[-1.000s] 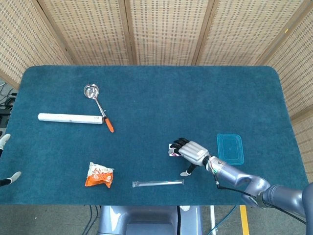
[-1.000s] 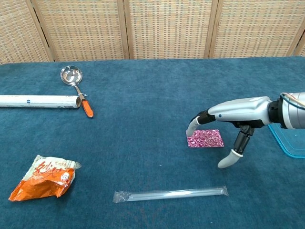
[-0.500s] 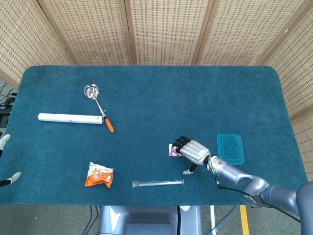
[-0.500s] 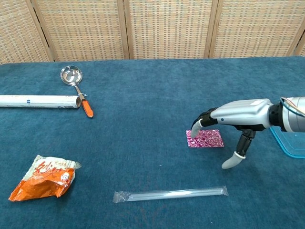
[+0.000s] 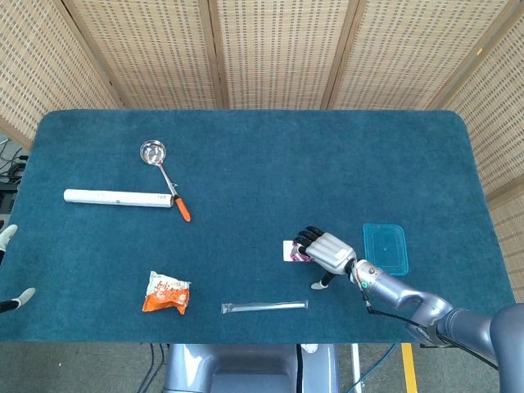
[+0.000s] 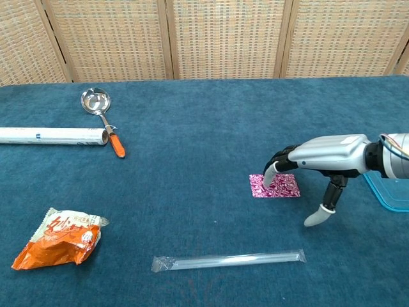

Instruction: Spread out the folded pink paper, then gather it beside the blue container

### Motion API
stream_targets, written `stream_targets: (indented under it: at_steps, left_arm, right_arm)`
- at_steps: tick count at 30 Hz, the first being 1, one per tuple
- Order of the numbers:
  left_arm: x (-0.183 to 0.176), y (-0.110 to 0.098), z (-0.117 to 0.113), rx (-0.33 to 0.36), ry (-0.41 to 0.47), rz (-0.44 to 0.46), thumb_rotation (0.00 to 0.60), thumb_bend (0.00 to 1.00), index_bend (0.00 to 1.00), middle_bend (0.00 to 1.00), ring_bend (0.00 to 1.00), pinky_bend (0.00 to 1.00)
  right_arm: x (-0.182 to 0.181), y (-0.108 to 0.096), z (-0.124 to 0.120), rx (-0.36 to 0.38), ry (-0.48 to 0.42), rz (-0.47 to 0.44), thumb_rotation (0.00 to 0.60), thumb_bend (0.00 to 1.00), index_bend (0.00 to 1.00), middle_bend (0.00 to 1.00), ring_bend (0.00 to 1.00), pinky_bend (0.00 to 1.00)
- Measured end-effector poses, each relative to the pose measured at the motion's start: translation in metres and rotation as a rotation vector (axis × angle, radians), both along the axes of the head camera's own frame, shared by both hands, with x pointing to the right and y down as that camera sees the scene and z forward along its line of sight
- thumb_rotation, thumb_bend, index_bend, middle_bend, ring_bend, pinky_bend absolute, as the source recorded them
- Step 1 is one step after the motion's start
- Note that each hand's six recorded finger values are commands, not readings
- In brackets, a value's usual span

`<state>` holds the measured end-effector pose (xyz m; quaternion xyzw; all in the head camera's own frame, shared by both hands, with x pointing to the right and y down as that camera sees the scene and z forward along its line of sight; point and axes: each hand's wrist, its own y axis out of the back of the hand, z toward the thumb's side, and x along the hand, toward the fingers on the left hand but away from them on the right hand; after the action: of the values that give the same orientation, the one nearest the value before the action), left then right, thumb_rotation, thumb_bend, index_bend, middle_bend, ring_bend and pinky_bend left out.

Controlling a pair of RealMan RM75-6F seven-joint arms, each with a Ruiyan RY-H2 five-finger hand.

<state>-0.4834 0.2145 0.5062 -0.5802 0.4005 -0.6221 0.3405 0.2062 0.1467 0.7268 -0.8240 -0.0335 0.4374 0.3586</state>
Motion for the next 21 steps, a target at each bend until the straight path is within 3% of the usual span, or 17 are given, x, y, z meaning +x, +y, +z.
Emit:
stream_targets:
  at_steps: [21]
  left_arm:
    - [0.005, -0.002, 0.000, 0.003, -0.002, 0.011, 0.600, 0.03, 0.00, 0.00, 0.00, 0.00]
  right_arm:
    - [0.027, 0.005, -0.001, 0.010, 0.039, -0.004, 0.600, 0.21, 0.22, 0.14, 0.00, 0.00]
